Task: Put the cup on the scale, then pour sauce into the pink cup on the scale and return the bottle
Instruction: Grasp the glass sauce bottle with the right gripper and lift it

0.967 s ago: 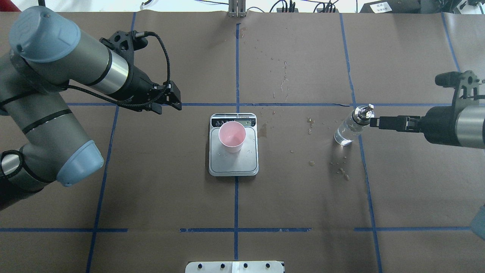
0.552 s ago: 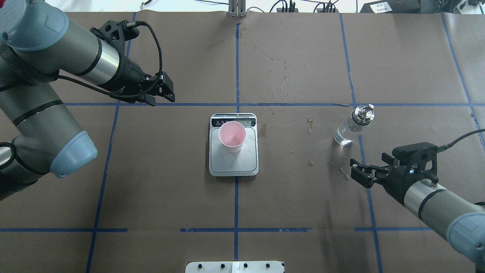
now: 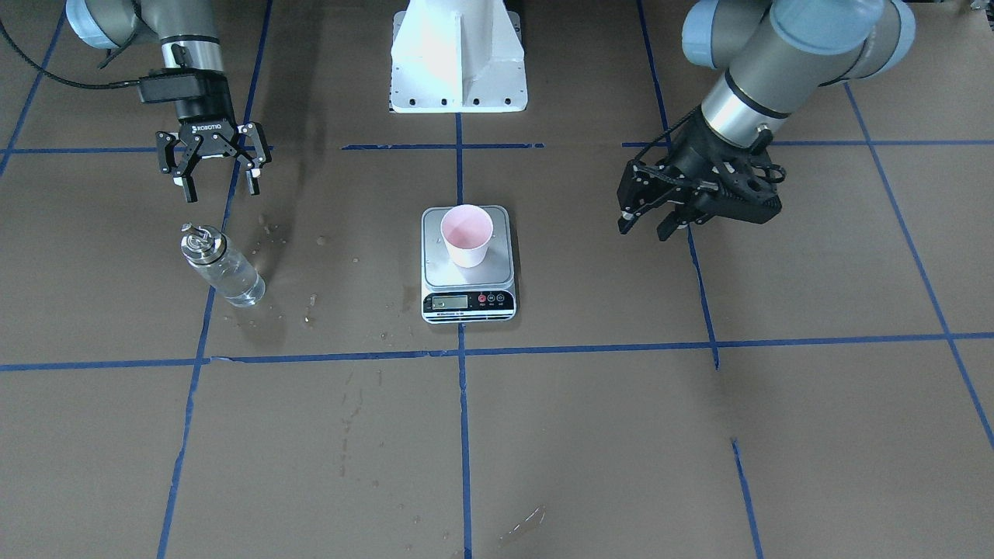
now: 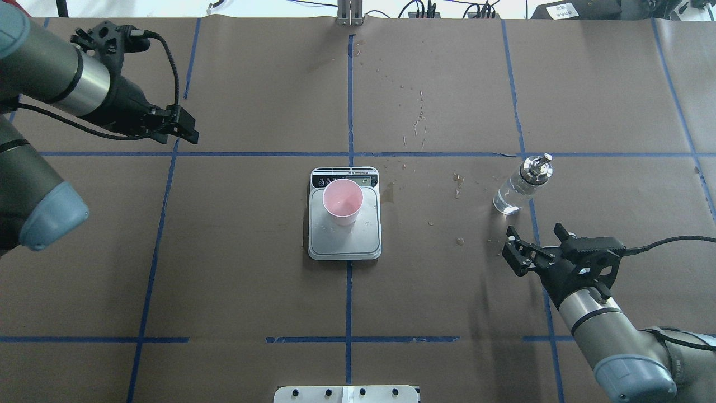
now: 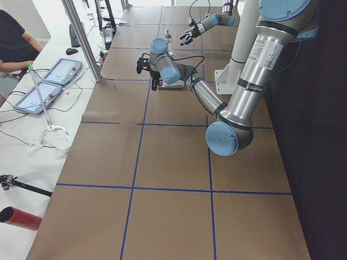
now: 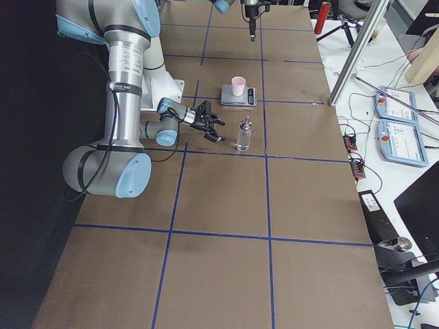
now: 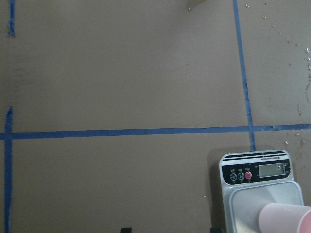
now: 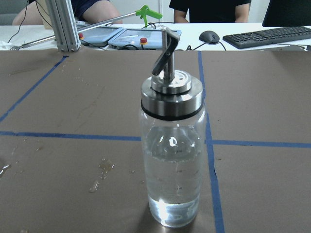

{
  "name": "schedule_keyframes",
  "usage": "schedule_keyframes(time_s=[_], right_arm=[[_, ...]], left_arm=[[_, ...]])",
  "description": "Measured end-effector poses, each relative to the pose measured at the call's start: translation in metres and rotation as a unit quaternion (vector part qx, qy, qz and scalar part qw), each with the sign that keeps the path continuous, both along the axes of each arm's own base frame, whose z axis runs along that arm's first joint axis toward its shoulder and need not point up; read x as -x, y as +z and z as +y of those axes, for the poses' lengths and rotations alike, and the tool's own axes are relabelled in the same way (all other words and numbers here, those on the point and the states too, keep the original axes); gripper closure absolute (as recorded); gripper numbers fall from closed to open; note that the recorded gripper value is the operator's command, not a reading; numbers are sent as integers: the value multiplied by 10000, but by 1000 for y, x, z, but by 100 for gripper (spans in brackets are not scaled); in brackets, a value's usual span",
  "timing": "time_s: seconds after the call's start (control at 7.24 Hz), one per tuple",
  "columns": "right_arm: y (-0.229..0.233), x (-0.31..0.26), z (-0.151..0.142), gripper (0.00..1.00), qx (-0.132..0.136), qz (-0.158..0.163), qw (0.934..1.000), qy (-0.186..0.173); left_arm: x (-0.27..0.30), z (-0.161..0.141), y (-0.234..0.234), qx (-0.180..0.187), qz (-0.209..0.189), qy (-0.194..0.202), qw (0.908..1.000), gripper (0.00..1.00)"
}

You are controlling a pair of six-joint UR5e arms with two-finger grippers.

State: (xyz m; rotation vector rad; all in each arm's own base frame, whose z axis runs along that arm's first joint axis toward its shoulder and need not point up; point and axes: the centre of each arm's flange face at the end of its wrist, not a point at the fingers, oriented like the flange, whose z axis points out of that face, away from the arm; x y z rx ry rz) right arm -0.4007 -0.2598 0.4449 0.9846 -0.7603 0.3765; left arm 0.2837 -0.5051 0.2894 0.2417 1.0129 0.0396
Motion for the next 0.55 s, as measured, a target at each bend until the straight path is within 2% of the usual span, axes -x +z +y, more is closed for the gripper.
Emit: schedule_keyframes(time_s=[0.14,0.55], right_arm=[[0,13,-3,0,-56,-55,9999,140],[2,28,-16,1,-130,-42,9993,350]], left_arm=[[13,-2,13,-128,-122,35,9998,34],[20,-3,25,-148,-241,59,9996,33]])
